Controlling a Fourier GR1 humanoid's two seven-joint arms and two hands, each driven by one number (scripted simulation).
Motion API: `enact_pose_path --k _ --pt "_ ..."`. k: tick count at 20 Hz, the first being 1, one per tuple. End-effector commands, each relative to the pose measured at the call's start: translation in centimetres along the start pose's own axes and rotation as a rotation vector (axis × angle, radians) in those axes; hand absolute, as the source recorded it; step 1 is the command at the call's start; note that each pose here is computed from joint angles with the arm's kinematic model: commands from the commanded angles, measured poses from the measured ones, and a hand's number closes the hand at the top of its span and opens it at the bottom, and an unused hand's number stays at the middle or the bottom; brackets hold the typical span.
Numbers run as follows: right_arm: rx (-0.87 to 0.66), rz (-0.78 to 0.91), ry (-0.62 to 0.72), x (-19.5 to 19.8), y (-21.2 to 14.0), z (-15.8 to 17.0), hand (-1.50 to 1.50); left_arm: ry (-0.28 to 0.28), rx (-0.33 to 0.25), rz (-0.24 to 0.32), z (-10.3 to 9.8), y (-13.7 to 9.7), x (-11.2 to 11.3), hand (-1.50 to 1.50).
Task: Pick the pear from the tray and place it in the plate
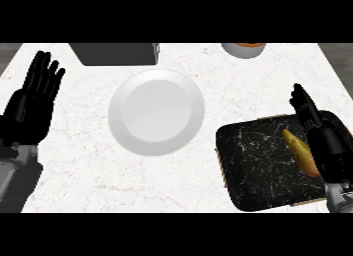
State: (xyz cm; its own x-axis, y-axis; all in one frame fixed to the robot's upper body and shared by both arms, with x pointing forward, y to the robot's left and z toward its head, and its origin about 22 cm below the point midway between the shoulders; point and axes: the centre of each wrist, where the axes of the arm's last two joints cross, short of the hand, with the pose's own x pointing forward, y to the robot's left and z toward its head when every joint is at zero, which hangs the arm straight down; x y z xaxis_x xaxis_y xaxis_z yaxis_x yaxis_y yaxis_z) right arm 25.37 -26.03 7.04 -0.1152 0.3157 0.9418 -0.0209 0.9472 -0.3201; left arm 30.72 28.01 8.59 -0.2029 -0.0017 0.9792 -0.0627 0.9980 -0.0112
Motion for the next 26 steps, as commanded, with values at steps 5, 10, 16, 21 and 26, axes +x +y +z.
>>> enact_pose_path --k 5,10,16,21,26 --pt "0.184 -0.108 -0.014 1.3 2.1 -2.0 1.5 0.149 -0.074 -0.18 5.1 1.0 -5.9 0.0" --pt "-0.185 0.163 -0.196 -2.3 2.1 -0.7 -1.5 0.262 -0.081 -0.184 7.1 2.4 -7.4 0.0" --pt "-0.137 0.214 -0.348 -6.6 3.1 3.8 -1.5 0.247 -0.094 -0.198 8.4 3.8 -9.7 0.0" --pt "-0.265 0.362 -0.33 -5.7 0.7 6.8 -1.5 0.247 -0.048 -0.195 7.2 3.1 -8.4 0.0" --pt "-0.257 0.541 -0.196 -4.6 -3.7 7.4 -1.5 0.249 -0.068 -0.186 8.1 1.5 -9.4 0.0"
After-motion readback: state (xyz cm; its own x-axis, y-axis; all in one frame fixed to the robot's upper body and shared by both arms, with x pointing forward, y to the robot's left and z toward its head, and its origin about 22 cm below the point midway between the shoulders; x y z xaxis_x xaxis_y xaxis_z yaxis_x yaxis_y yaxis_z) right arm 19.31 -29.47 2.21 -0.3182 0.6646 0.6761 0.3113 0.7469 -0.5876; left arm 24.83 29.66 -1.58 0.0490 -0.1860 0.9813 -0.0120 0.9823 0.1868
